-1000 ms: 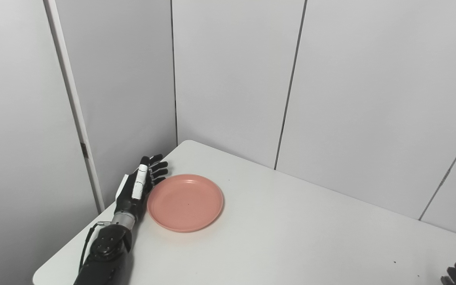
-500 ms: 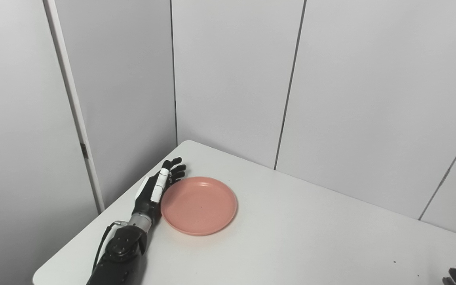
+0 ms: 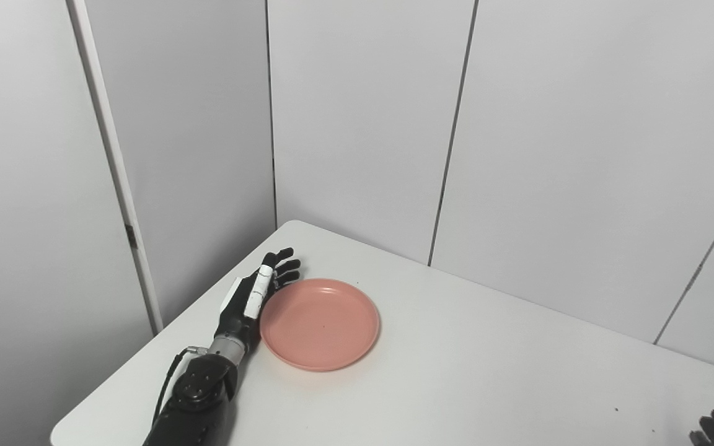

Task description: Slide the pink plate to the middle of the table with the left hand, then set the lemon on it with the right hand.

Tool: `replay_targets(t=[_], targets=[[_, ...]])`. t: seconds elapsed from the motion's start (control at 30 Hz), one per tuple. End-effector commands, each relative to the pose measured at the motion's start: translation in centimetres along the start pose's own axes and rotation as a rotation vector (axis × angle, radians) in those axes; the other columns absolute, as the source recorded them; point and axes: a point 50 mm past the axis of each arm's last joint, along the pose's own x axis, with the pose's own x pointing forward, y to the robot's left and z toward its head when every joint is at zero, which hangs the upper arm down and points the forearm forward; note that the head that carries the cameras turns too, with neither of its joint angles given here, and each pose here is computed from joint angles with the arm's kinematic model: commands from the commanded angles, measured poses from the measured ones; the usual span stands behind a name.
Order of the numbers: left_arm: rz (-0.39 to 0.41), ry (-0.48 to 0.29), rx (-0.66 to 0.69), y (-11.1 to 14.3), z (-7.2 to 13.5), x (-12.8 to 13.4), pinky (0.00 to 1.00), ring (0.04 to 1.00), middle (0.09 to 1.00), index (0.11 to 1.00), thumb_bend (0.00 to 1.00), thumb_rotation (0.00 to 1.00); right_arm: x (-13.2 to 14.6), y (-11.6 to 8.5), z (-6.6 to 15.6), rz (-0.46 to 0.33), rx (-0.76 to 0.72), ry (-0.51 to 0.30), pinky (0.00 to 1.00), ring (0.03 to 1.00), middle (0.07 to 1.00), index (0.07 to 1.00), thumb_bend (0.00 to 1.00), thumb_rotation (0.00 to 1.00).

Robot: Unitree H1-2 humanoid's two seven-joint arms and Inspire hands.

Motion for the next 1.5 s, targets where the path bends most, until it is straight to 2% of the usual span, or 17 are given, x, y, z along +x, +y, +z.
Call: replay_targets(t=[0.0,0.17,0.27,0.43,0.5,0.57,0.77,0.97,1.23,1.47], targets=[[-0.02,0.039,-0.041,-1.7,-1.4,-1.3,0.85,0.841,0.838,0.834,0.88,1.0,0.7,0.1,1.2,0.02,-0.011,-0.08,1.0,1.0,1.0,1.0,0.33,1.0],[-0.073,0.018,-0.063,-3.3,-1.0,-1.4,0.85,0.854,0.853,0.845,0.82,1.0,0.9,0.0,0.7,0.018,-0.015,-0.106,1.0,1.0,1.0,1.0,0.25,1.0],[-0.097,0.022,-0.077,-4.2,-0.6,-1.4,0.85,0.861,0.861,0.851,0.84,1.0,1.0,0.0,0.4,0.021,-0.036,-0.104,1.0,1.0,1.0,1.0,0.25,1.0],[-0.126,0.029,-0.108,-5.3,-0.4,-1.3,0.86,0.86,0.858,0.847,0.86,1.0,1.5,0.1,-0.6,0.021,-0.042,-0.114,1.0,1.0,1.0,1.0,0.32,1.0],[-0.132,0.03,-0.124,-5.5,-0.3,-1.3,0.86,0.856,0.854,0.843,0.83,1.0,1.7,0.2,-1.1,0.02,-0.017,-0.118,1.0,1.0,1.0,1.0,0.38,0.94],[-0.134,0.031,-0.13,-5.7,-0.1,-1.3,0.86,0.856,0.855,0.844,0.82,1.0,1.8,0.4,-1.4,0.021,-0.01,-0.122,1.0,1.0,1.0,1.0,0.39,0.93],[-0.156,0.037,-0.148,-6.5,0.4,-1.1,0.87,0.863,0.859,0.858,0.83,1.0,2.2,1.0,-2.3,0.018,-0.031,-0.119,1.0,0.988,0.989,0.998,0.53,0.88],[-0.2,0.039,-0.159,-7.6,1.0,-1.0,0.88,0.878,0.874,0.876,0.83,1.0,2.5,2.0,-2.4,0.003,-0.07,-0.119,0.98,0.957,0.966,0.978,0.59,0.89],[-0.253,0.046,-0.201,-9.8,0.7,-1.2,0.87,0.881,0.877,0.879,0.85,1.0,3.0,2.6,-2.1,-0.002,-0.099,-0.129,0.97,0.962,0.971,0.975,0.59,0.93],[-0.274,0.057,-0.241,-11.3,0.6,-1.3,0.87,0.873,0.881,0.882,0.82,1.0,3.3,3.1,-1.7,-0.009,-0.095,-0.135,0.96,0.958,0.967,0.974,0.61,0.92]])
